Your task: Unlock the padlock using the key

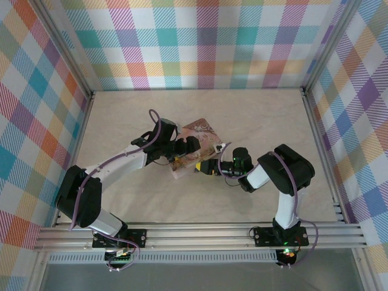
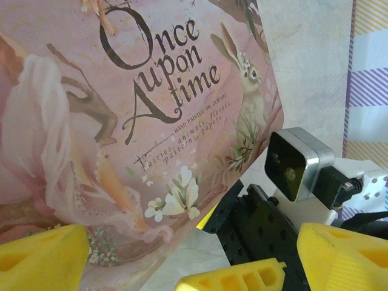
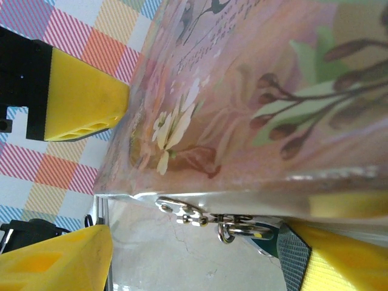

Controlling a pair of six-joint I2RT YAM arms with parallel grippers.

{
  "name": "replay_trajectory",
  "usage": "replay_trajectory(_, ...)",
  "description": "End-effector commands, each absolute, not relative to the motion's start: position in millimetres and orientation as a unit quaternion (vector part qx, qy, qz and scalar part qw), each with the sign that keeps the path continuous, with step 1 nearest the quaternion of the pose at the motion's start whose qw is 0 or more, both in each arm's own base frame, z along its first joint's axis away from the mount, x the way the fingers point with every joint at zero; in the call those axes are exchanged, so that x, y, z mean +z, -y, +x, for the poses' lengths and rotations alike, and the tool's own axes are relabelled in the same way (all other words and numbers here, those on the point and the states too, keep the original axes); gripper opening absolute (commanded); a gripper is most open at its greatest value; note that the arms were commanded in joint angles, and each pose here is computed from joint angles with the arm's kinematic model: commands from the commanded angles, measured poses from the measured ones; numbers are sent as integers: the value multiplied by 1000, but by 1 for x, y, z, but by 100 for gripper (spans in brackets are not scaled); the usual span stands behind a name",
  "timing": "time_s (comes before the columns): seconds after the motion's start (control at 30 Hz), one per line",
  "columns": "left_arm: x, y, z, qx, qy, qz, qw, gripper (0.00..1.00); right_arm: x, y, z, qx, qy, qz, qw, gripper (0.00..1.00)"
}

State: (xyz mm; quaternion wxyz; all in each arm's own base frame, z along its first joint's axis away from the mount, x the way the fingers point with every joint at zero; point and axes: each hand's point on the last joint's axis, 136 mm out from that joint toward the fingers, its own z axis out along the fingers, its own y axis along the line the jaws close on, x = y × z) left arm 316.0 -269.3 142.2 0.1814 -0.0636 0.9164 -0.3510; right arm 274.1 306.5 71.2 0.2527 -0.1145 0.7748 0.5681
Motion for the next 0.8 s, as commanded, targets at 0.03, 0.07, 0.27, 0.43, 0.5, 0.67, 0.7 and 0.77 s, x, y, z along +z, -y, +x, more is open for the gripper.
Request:
replay_trajectory(0.03, 147, 275, 315, -351, -917, -60, 178, 89, 83, -314, 277, 585, -754, -130, 268, 72)
replay_trajectory(0.07, 147, 275, 314, -351, -917, -60, 178, 89, 85, -315, 277, 588, -751, -131, 270, 72)
replay_trajectory(0.27, 147, 276, 314, -349, -918, -58, 177, 89, 88, -317, 273, 603, -739, -137, 268, 68)
replay_trajectory(0.43, 146, 275, 314, -347, -919, -58, 177, 89, 93, -318, 271, 611, -730, -142, 271, 65)
replay_trajectory(0.5, 145, 275, 314, -346, -920, -58, 176, 89, 92, -318, 270, 612, -730, -144, 269, 63)
replay_trajectory(0.67, 143, 275, 313, -345, -921, -59, 174, 89, 93, -319, 268, 614, -727, -147, 268, 59)
replay_trajectory(0.7, 143, 275, 313, -345, -921, -58, 174, 89, 93, -319, 268, 614, -727, -148, 268, 59)
replay_trajectory(0.77, 143, 275, 312, -345, -921, -59, 173, 89, 93, -319, 267, 614, -727, -149, 268, 57)
